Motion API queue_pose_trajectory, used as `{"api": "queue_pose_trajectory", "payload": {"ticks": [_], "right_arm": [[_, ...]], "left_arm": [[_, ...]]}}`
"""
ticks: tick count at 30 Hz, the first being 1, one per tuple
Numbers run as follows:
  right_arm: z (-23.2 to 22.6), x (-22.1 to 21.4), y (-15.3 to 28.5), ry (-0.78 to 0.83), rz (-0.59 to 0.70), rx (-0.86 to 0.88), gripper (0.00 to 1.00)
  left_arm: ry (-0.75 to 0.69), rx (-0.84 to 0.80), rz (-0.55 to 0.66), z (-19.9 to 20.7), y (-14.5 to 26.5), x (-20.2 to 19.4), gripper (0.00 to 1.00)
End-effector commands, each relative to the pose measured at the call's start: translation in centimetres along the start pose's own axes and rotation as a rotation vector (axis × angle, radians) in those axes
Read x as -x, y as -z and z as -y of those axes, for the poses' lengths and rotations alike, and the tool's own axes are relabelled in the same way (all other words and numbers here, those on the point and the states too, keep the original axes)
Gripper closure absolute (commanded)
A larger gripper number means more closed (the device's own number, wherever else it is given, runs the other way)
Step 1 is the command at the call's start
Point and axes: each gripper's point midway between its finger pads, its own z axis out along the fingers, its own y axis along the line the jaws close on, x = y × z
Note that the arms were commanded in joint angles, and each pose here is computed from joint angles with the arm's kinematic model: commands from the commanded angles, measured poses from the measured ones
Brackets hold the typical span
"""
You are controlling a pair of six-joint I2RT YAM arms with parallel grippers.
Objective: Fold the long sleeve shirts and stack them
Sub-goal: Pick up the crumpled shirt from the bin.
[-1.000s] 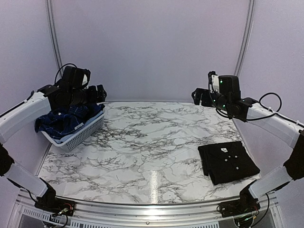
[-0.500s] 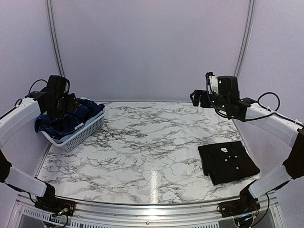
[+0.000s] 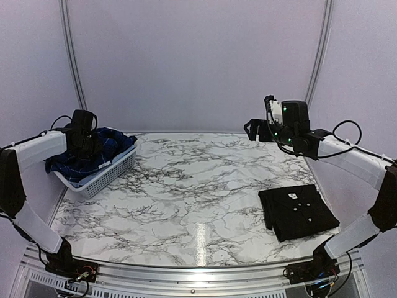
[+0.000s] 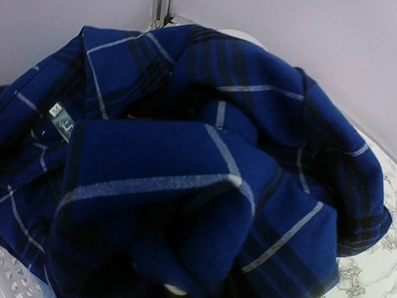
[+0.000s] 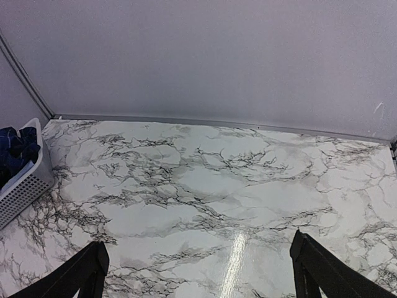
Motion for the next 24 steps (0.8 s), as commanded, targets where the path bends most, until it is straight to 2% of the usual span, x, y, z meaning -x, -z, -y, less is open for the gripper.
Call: {"api": "queue_pose_trajectory", "payload": {"ticks": [1, 5, 14, 19, 24], "right_arm": [[-1.1, 1.0, 0.1, 0.009, 0.032, 0.041, 0.01], [-1.3, 1.6, 0.3, 0.020, 0.043, 0.040, 0.02], [-1.6, 2.7, 0.2, 0.018, 0.058, 0.045, 0.02], [-1.7, 3.4, 0.1, 0.025, 0.064, 0.044, 0.02], [-1.3, 4.1, 0.3, 0.039, 0.083, 0.012, 0.02]], "left_arm": [[-0.022, -0.112, 0.091, 2.2, 1.9, 3.1, 1.00], [-0.085, -0.224, 0.165, 4.7, 5.9, 5.2, 1.00], [-0.235, -0.519, 0.406, 13.0, 19.5, 9.7, 1.00], [-0.284, -0.731, 0.445, 17.8, 25.6, 10.2, 1.00], [-0.340, -0.975, 0.427, 24.4, 31.1, 8.8, 1.00]]}}
